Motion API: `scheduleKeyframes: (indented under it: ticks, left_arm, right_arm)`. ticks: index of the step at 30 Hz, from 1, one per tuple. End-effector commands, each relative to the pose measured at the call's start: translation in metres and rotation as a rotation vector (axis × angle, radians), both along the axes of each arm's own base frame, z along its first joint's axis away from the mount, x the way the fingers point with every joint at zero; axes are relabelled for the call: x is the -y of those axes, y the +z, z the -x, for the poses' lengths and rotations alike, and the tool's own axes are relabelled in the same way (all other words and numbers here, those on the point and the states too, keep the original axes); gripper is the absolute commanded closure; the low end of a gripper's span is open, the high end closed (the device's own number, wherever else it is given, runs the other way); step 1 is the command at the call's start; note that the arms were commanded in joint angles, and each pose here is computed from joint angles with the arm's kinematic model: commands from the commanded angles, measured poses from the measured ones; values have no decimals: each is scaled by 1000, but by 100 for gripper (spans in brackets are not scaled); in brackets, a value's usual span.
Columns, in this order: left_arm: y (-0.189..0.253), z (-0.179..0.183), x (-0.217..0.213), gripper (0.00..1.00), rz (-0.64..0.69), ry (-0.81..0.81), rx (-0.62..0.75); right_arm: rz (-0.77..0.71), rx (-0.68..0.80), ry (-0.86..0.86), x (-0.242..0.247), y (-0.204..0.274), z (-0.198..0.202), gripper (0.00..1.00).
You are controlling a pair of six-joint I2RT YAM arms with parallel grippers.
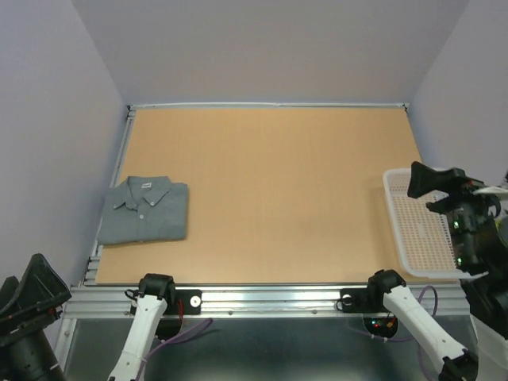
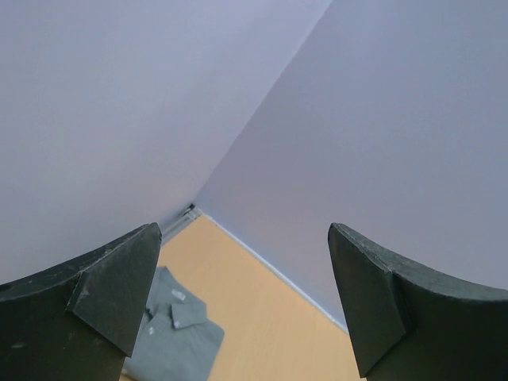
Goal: Fold and stack the long sleeve shirts
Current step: Neatly place the folded shirt to the corner
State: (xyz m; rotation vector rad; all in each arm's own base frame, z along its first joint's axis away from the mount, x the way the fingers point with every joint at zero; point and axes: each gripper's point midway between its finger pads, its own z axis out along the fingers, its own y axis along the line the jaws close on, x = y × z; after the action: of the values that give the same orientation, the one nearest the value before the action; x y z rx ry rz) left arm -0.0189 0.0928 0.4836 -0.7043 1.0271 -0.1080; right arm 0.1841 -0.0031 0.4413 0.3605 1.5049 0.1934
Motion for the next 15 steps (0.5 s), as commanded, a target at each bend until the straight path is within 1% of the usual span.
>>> scheduleKeyframes:
  ticks: [1,3,4,7,11,15]
  left_arm:
    - [-40,-4,5,1,-9,-49,-160]
    - [-49,5,7,1,-1,-76,-168]
    - [-52,9,10,1,-24,-101,-160]
    - [-54,19,15,1,-49,-138,-129]
    - [-62,17,19,1,-37,-173,-123]
    - [-74,4,24,1,-13,-213,-153]
  right_arm:
    - [32,41,-54,21,-6,31,0]
    - [33,71,-61,27,-6,43,0]
    - [21,102,-67,31,-4,55,0]
    - [24,125,-66,36,-9,68,0]
    - [21,114,-69,38,-16,74,0]
    - [16,106,-59,36,-21,71,0]
